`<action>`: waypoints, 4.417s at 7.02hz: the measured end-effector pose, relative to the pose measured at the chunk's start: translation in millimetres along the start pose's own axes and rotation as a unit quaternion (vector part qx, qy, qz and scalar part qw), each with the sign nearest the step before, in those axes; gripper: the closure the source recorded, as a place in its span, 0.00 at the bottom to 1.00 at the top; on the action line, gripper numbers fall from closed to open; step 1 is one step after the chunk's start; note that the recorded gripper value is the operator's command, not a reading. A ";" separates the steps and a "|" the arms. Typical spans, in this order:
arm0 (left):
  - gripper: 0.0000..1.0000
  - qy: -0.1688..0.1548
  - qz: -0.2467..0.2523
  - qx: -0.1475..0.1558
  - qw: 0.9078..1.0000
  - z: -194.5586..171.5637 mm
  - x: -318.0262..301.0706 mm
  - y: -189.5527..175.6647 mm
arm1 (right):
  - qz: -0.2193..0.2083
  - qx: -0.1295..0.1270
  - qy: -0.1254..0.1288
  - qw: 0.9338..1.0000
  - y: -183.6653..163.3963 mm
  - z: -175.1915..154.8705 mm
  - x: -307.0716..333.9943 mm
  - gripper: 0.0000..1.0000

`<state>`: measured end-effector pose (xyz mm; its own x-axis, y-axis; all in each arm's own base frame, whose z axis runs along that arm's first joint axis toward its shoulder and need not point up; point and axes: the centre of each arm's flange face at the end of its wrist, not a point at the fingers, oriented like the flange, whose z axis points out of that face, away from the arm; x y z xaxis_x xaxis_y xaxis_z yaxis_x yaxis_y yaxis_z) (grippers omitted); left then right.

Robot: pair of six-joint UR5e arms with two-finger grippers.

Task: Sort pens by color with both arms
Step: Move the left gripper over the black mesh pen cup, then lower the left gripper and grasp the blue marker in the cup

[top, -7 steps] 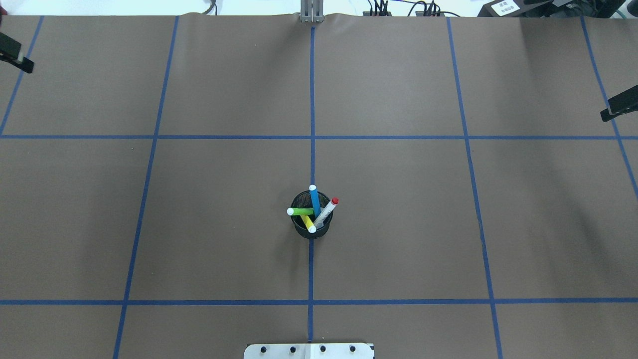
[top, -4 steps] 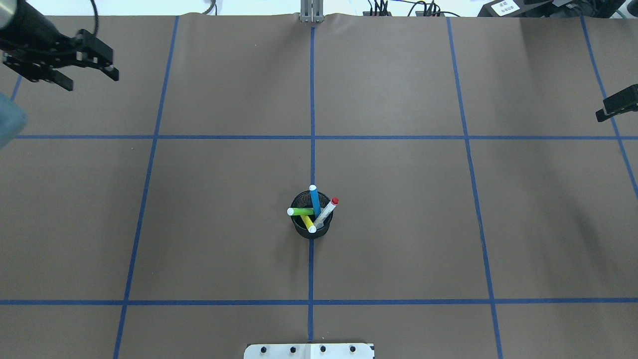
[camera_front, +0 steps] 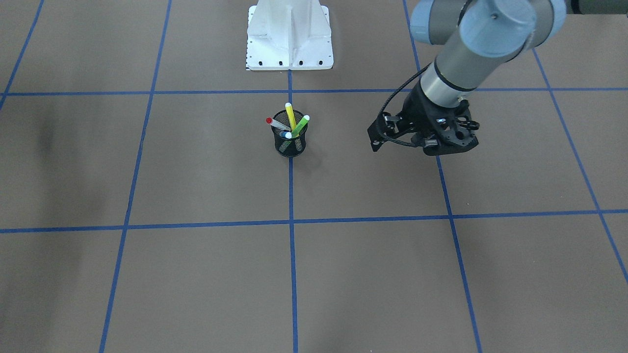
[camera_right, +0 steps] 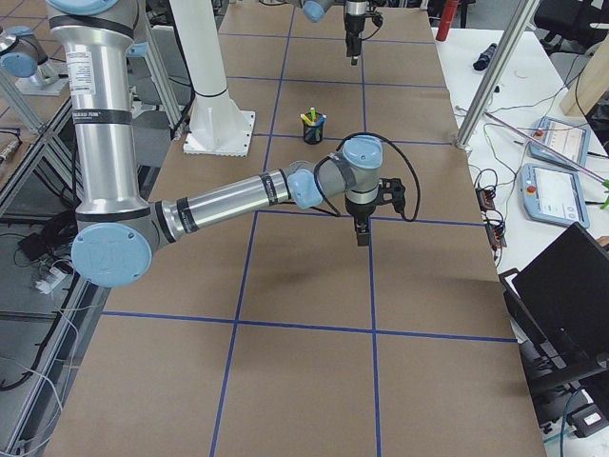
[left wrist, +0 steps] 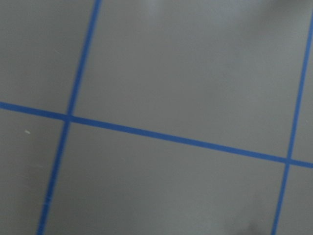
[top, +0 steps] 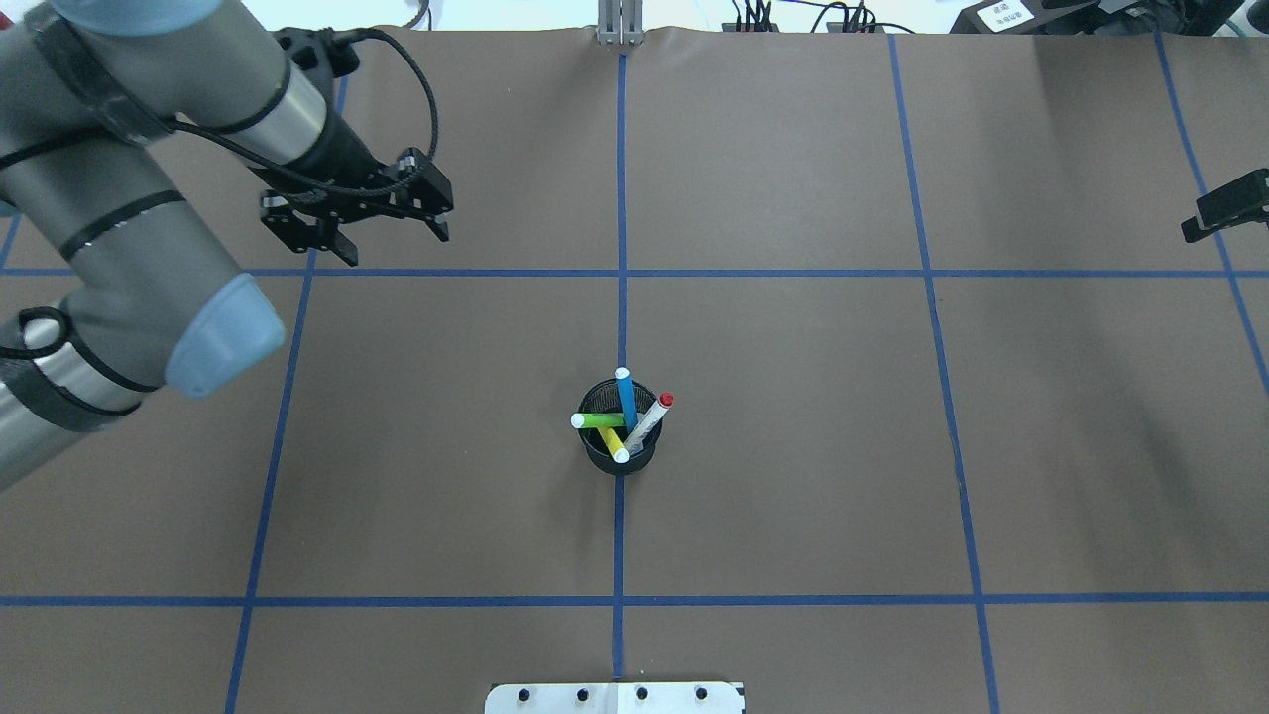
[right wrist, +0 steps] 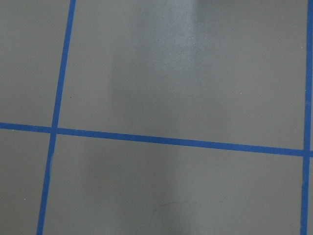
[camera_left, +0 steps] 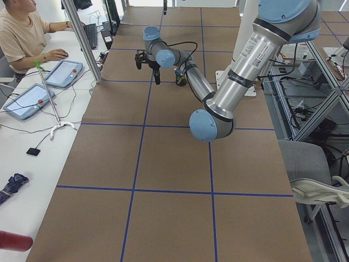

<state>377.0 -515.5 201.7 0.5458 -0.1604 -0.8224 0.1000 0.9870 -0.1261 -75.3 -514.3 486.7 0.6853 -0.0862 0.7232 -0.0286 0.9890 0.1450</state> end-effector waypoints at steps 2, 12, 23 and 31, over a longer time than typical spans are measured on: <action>0.02 -0.010 0.035 -0.019 0.999 46.3 49.5 43.0 | 0.000 0.000 0.000 1.000 0.3 0.6 0.1 0.00; 0.59 -0.027 0.060 -0.071 0.995 110.6 167.2 74.8 | 0.002 -0.002 0.001 1.000 1.1 2.5 2.3 0.00; 0.67 -0.028 0.063 -0.075 0.995 117.0 165.9 80.3 | 0.003 -0.003 0.002 1.000 1.2 3.5 3.3 0.00; 1.00 -0.009 0.074 -0.066 0.995 91.6 170.6 91.1 | 0.004 -0.005 0.002 1.000 2.9 4.5 4.7 0.00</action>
<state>555.4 -454.1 100.6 0.5615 -0.0117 -0.8274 -0.0930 0.9927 -0.0771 -75.4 -512.4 493.6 0.6887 -0.0781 0.7209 -0.0271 0.9907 0.1333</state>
